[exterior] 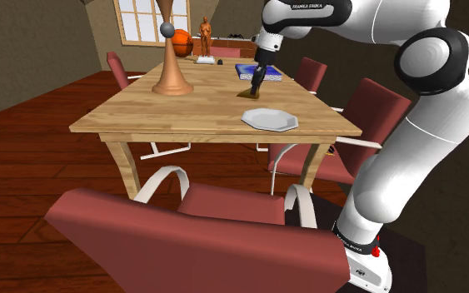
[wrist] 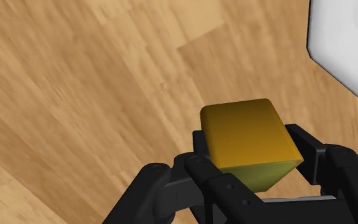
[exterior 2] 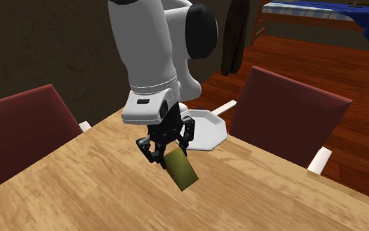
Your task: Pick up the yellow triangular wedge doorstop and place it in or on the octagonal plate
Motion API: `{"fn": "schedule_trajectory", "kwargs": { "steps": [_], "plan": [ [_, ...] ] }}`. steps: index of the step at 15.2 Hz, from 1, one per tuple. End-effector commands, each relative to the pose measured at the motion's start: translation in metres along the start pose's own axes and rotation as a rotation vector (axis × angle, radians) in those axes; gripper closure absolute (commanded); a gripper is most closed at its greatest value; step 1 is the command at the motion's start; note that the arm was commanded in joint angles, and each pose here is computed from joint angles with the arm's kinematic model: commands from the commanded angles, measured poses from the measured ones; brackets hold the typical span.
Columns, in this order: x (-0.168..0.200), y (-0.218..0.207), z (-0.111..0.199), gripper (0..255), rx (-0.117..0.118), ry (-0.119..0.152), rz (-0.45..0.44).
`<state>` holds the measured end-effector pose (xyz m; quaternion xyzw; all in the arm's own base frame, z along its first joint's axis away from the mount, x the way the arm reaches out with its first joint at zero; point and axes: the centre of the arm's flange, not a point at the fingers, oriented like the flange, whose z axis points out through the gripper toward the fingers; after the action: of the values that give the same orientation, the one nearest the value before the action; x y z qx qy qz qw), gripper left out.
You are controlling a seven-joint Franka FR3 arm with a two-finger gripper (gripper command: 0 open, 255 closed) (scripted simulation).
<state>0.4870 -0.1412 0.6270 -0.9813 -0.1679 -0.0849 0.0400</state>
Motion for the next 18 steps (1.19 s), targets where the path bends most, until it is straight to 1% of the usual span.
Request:
{"fn": "schedule_trajectory", "kwargs": {
  "steps": [1,11,18],
  "plan": [
    [0.001,0.0,-0.01,255,0.0,0.0,0.0],
    [0.01,-0.003,-0.059,255,0.0,0.0,0.0],
    [-0.044,-0.076,-0.074,255,0.0,0.0,0.0]
  ]
}}
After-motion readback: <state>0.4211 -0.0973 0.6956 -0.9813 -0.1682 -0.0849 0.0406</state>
